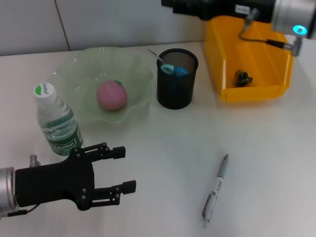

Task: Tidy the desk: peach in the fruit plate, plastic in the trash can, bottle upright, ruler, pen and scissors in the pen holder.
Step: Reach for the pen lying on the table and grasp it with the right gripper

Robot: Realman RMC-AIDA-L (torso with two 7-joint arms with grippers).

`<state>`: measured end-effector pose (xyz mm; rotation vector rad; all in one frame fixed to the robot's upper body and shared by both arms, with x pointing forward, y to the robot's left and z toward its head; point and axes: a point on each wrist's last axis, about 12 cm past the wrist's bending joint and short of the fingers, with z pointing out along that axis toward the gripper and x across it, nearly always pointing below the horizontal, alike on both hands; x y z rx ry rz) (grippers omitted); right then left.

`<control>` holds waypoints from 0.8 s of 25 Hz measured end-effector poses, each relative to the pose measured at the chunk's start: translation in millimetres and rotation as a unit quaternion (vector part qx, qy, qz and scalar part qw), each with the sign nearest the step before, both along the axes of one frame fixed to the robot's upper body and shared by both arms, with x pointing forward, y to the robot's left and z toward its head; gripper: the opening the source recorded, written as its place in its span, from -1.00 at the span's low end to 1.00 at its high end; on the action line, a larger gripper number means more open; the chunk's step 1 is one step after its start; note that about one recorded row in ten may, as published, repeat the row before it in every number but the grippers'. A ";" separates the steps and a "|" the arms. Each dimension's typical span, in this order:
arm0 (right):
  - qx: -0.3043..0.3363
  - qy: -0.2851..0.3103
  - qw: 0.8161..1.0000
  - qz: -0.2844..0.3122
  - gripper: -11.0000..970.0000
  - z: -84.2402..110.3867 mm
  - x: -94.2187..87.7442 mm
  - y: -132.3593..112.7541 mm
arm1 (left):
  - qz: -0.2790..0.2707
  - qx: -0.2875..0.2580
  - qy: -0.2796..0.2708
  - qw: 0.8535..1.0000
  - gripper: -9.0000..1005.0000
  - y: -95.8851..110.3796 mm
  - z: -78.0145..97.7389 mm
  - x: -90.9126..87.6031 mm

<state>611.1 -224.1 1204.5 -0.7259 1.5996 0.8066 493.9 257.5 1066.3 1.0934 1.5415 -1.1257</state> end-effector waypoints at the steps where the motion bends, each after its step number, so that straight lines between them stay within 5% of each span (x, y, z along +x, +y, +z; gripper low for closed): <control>1: 0.003 0.005 1.000 0.017 0.53 0.3 -4.7 -3.2 | 0.001 -0.001 0.001 1.000 0.58 -0.1 0.1 0.4; 10: -0.097 0.110 0.981 0.130 0.53 -19.5 -39.2 -19.5 | 0.006 -0.004 0.016 1.000 0.58 -1.2 0.7 2.3; 20: -0.079 0.127 0.984 0.096 0.53 -16.1 -48.1 -55.3 | 0.027 -0.019 0.034 0.999 0.58 3.1 3.3 3.3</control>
